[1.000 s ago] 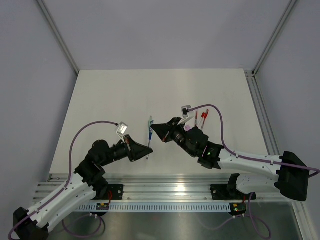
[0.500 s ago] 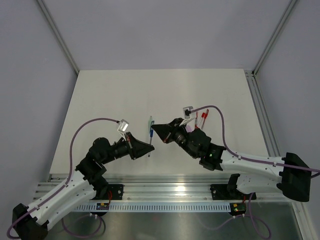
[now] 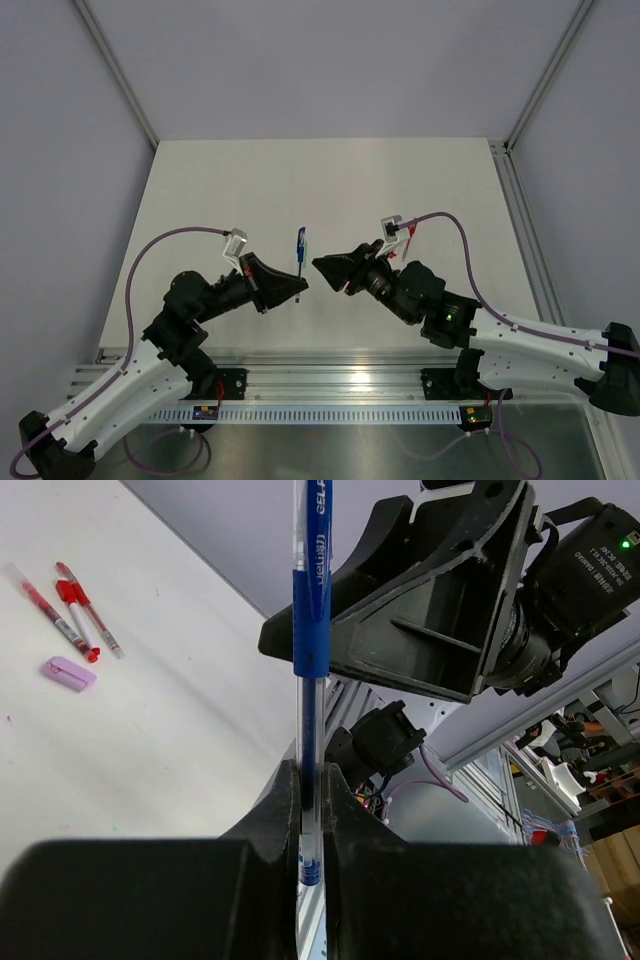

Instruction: Insert the pens into the pen caps

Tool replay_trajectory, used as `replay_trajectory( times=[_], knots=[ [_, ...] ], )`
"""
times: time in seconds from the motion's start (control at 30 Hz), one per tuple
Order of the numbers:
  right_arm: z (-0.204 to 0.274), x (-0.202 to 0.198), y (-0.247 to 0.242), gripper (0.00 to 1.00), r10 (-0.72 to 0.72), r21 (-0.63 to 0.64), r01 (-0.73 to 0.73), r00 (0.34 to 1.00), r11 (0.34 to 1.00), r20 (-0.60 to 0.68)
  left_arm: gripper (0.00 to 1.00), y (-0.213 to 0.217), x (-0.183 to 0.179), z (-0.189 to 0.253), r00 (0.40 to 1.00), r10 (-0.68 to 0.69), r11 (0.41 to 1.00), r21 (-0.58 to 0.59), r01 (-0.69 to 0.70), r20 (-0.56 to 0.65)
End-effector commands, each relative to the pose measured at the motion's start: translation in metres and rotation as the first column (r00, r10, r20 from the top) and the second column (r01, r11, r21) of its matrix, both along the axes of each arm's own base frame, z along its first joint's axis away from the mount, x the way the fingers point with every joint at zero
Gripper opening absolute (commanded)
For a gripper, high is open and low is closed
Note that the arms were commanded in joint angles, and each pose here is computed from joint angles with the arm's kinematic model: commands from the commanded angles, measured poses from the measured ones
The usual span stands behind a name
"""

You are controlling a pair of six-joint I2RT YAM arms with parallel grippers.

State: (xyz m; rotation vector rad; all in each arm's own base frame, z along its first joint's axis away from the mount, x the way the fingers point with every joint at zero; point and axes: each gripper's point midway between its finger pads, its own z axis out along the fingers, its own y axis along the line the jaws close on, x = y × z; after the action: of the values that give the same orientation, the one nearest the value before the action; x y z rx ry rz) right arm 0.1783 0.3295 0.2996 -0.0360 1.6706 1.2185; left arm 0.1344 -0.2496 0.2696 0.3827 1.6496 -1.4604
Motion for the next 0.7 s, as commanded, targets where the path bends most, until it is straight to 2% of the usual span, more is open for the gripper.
replay_trajectory(
  times=[0.0, 0.23, 0.33, 0.53, 0.67],
  knots=[
    [0.031, -0.013, -0.009, 0.5, 0.043, 0.003, -0.043, 0.998, 0.999, 0.035, 0.0, 0.003, -0.002, 0.025, 0.996, 0.004, 0.999, -0.044, -0.001, 0.089],
    [0.073, -0.029, -0.013, 0.76, 0.138, -0.055, -0.132, 0.983, 0.99, 0.124, 0.0, 0.003, -0.022, 0.023, 0.993, -0.08, 0.995, -0.06, 0.085, 0.092],
    [0.087, -0.022, -0.008, 0.82, 0.128, -0.104, -0.112, 0.979, 0.988, 0.162, 0.0, 0.003, -0.034, 0.024, 0.987, -0.132, 0.987, -0.081, 0.14, 0.095],
    [0.111, -0.014, 0.015, 0.8, 0.172, -0.12, -0.15, 0.964, 0.981, 0.205, 0.0, 0.006, -0.05, 0.032, 0.976, -0.187, 0.974, -0.11, 0.199, 0.109],
    [0.107, -0.014, 0.031, 0.75, 0.22, -0.16, -0.191, 0.957, 0.968, 0.188, 0.0, 0.008, -0.054, 0.034, 0.975, -0.192, 0.972, -0.113, 0.204, 0.111]
  ],
)
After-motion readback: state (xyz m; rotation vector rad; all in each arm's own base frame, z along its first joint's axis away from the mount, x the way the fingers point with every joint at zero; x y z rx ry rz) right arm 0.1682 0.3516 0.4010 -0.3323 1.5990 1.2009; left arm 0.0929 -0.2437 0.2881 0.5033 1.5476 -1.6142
